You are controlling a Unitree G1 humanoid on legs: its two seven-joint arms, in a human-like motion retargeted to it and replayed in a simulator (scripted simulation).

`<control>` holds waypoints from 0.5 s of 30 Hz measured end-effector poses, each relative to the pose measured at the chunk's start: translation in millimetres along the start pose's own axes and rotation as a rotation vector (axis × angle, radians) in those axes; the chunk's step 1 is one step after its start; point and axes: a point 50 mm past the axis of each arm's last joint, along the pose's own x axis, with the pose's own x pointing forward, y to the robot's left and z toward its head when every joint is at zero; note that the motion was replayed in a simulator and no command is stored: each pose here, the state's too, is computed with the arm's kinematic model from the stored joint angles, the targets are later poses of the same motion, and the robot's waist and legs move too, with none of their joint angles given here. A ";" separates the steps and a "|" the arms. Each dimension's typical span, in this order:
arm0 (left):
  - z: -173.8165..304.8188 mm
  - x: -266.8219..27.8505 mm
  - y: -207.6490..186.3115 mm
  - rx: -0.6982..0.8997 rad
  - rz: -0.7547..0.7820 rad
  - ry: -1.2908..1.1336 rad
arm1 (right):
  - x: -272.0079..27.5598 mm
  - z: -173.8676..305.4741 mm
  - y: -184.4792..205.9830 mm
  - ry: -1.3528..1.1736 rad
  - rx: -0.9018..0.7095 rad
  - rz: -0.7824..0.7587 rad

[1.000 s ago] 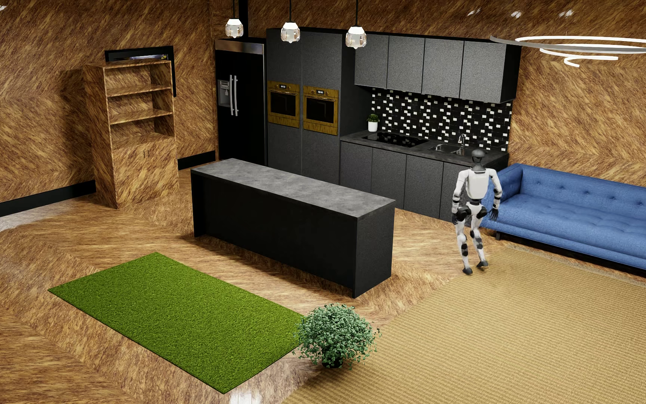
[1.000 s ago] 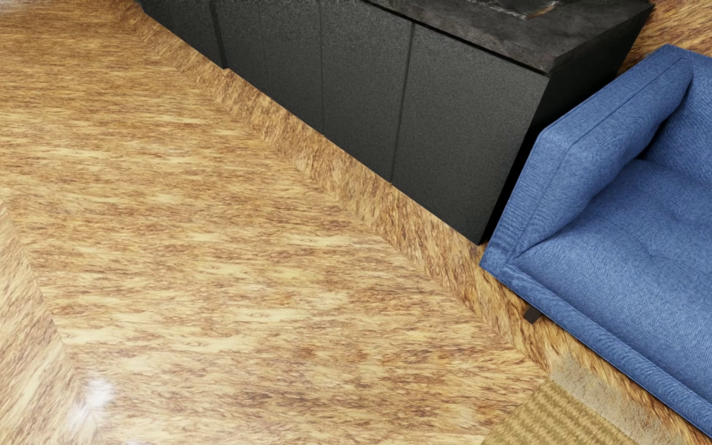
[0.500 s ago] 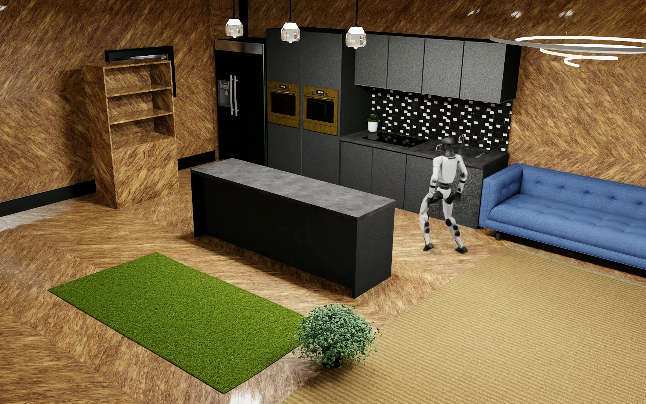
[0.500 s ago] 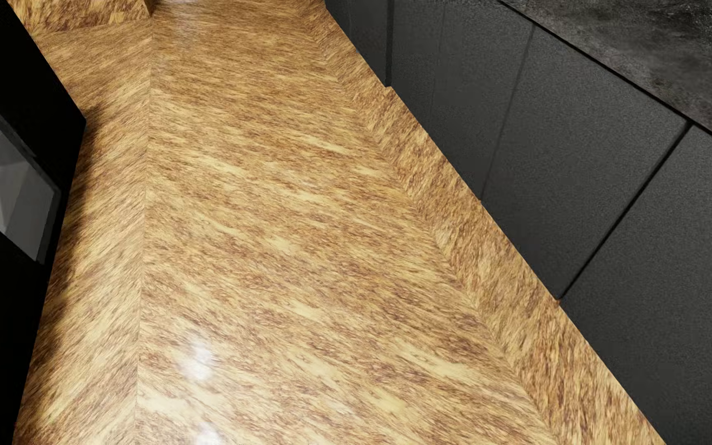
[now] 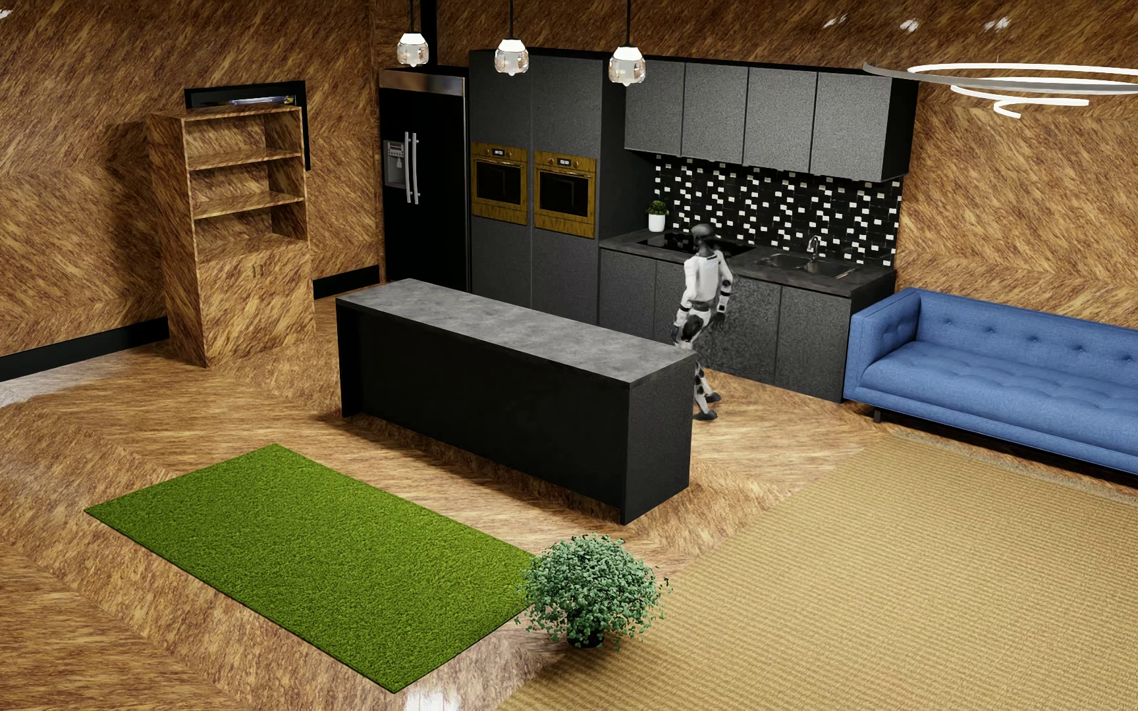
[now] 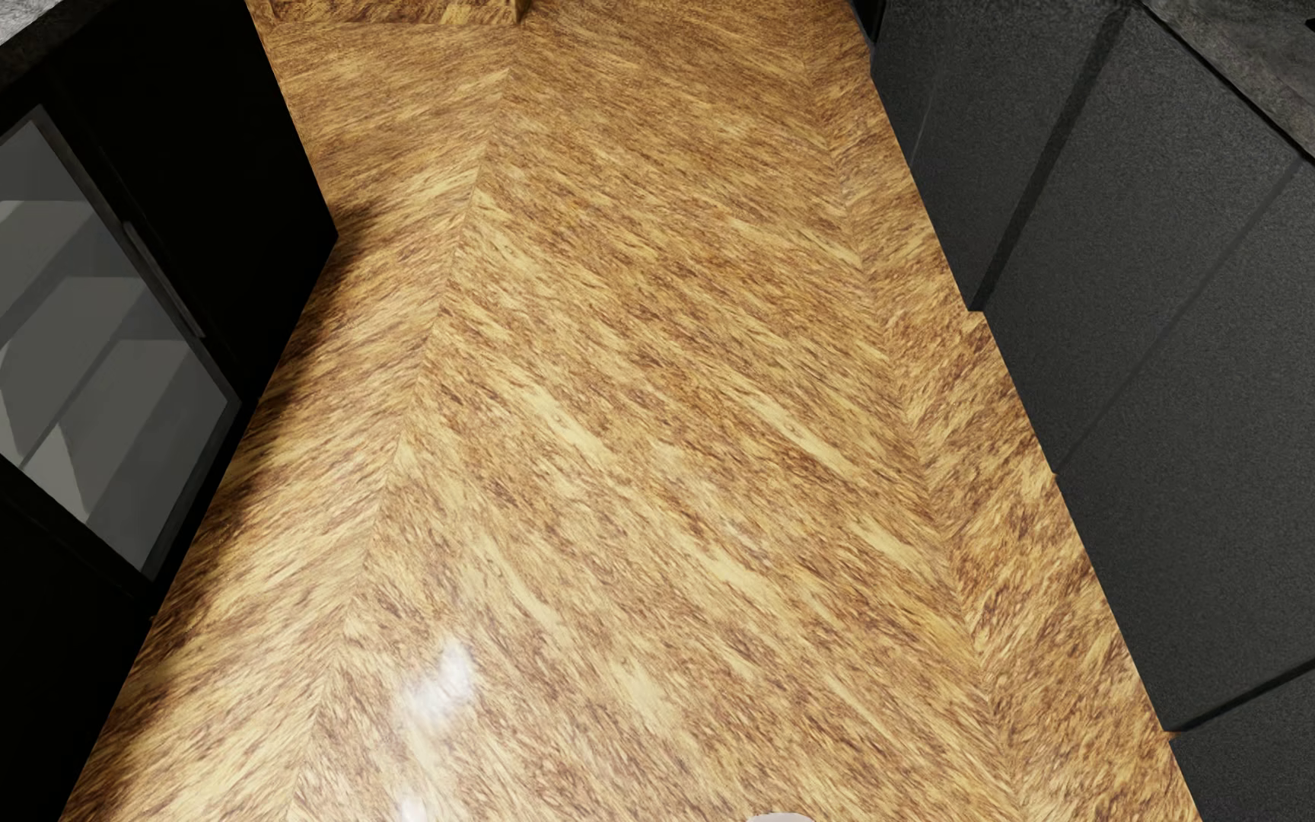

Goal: Walk to the shelves

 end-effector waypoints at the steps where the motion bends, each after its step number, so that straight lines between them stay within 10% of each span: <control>1: 22.6 3.2 15.5 -0.019 0.047 -0.079 | -1.7 -3.6 0.4 0.005 0.011 -0.003; 6: 100.7 -1.6 64.2 -0.026 0.181 -0.355 | -5.7 -14.8 4.2 0.033 0.046 -0.005; 15: -37.7 -6.1 -32.0 0.054 -0.103 0.158 | 6.6 25.0 -11.0 -0.065 0.020 -0.033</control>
